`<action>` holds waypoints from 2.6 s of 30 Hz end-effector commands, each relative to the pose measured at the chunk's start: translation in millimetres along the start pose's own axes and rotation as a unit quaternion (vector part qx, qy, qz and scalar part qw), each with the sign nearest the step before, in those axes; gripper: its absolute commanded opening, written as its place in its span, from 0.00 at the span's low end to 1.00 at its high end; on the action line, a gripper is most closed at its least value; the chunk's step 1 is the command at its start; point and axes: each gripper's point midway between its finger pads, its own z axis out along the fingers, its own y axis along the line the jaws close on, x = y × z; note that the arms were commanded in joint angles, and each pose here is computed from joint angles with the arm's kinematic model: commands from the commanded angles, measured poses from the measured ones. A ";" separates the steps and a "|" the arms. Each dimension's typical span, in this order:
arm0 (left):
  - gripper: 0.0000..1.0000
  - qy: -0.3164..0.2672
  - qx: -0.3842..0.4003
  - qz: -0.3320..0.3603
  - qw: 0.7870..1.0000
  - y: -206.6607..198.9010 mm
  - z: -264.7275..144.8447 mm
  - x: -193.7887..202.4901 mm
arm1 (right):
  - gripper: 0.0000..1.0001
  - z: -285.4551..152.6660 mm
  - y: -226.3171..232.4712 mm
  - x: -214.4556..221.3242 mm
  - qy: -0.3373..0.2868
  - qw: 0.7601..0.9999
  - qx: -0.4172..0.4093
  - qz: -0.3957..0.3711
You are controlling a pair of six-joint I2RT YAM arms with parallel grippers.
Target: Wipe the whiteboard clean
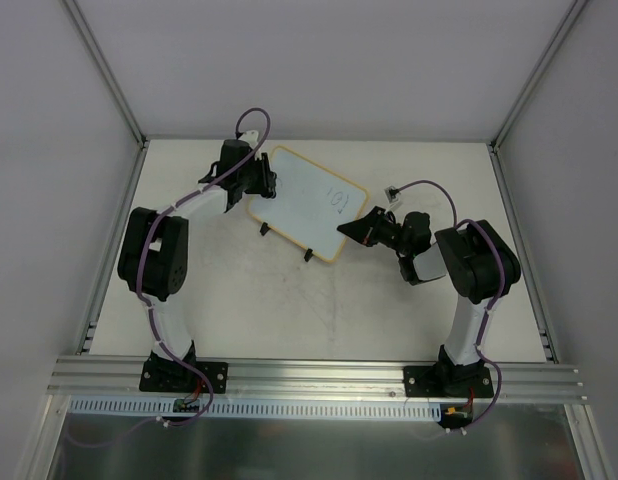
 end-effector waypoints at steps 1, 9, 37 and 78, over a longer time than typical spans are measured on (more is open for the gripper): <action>0.00 0.005 0.055 0.019 0.998 -39.6 -3.0 6.5 | 0.00 3.8 32.2 -31.3 -0.055 0.994 -0.064 -0.068; 0.00 0.020 0.106 0.063 0.992 -118.3 -13.8 43.8 | 0.00 3.7 32.6 -32.0 -0.055 0.994 -0.065 -0.069; 0.00 -0.018 0.018 0.016 1.000 -21.6 -5.8 -13.2 | 0.00 3.0 34.9 -31.1 -0.053 0.994 -0.068 -0.067; 0.00 0.004 0.059 0.040 0.997 -65.4 7.9 11.1 | 0.00 3.2 33.0 -31.1 -0.052 0.994 -0.067 -0.065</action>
